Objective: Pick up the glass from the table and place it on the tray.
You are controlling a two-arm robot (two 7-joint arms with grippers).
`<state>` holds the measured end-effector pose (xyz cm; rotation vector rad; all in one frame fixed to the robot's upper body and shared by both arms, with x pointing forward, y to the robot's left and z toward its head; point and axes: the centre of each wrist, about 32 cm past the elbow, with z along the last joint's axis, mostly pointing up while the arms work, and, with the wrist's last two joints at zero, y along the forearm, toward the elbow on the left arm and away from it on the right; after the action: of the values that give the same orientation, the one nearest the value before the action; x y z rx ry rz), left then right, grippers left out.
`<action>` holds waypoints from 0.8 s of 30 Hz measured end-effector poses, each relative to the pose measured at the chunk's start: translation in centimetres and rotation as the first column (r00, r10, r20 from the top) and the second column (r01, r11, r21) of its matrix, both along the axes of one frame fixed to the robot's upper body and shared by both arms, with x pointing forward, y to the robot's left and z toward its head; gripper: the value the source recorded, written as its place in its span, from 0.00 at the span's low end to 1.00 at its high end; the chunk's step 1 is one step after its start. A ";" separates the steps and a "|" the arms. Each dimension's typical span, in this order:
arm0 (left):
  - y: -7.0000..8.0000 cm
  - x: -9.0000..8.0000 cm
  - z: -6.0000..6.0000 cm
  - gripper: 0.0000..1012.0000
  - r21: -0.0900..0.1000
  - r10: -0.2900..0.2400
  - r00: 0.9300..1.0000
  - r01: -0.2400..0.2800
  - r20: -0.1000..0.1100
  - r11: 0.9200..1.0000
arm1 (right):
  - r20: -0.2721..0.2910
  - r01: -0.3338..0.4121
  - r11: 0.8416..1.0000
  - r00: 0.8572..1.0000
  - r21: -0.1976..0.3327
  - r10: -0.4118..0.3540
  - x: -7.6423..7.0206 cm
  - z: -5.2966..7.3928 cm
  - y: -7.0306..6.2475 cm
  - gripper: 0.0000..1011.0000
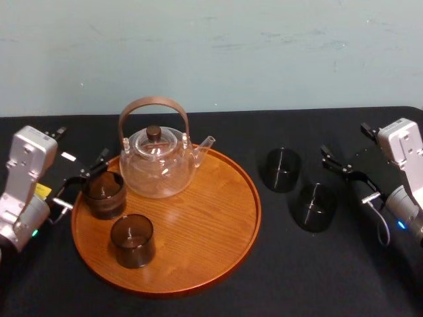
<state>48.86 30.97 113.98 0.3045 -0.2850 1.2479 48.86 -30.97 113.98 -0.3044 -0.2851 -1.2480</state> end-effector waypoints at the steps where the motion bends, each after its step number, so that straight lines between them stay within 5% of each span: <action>1: 0.0 0.0 0.0 0.99 0.000 0.000 1.000 0.000 0.000 1.000 | 0.000 0.000 1.000 1.000 0.000 0.000 0.0 0.0 0.0 0.99; 24: 0.0 0.0 0.0 0.99 0.000 0.000 1.000 0.000 0.000 1.000 | 0.000 0.000 1.000 1.000 0.000 0.000 0.0 0.0 0.0 0.99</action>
<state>48.86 30.97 113.98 0.3045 -0.2850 1.2480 48.86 -30.97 113.98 -0.3045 -0.2850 -1.2480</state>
